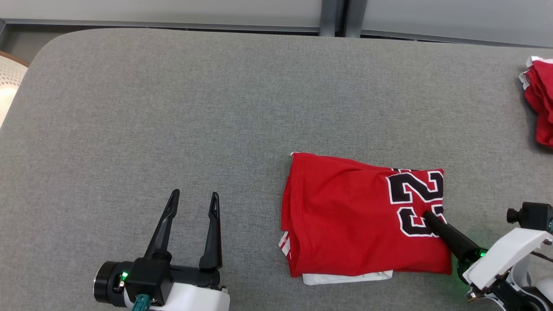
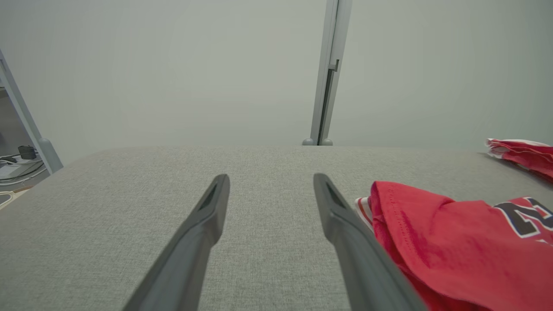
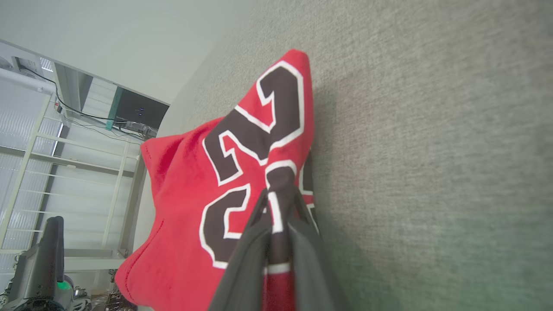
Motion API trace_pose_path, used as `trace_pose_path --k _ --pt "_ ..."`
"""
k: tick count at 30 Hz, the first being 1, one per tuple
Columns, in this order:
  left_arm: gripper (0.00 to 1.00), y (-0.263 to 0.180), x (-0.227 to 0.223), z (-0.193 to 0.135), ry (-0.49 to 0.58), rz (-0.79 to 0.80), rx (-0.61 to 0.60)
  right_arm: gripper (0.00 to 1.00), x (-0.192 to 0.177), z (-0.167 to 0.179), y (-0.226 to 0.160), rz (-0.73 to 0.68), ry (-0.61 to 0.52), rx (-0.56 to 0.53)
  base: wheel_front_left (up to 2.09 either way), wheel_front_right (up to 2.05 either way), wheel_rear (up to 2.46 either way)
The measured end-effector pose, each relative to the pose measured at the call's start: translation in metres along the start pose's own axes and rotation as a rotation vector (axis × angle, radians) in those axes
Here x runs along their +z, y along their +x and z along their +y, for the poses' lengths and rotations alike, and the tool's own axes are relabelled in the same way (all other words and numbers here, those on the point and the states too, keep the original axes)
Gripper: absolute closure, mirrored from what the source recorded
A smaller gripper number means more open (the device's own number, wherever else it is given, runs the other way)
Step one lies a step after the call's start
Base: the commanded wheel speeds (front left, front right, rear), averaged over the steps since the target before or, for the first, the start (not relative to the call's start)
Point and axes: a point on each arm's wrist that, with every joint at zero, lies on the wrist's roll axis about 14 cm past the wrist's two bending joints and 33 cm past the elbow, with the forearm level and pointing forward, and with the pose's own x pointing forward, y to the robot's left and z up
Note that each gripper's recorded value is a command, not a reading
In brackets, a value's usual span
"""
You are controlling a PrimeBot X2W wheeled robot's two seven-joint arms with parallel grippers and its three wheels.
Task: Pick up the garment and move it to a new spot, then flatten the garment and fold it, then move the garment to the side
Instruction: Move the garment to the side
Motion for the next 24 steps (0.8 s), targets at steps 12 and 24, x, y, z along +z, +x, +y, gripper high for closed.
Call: trace_pose_path --k 12,24 --pt "0.00 0.010 -0.009 -0.011 -0.009 0.021 -0.035 1.00 0.093 0.027 -0.009 -0.190 -0.126 0.077 0.00 0.00 0.00" --pt "0.00 0.038 -0.013 -0.044 -0.057 0.013 -0.131 1.00 0.209 0.030 -0.030 -0.236 -0.451 -0.059 0.00 0.00 0.00"
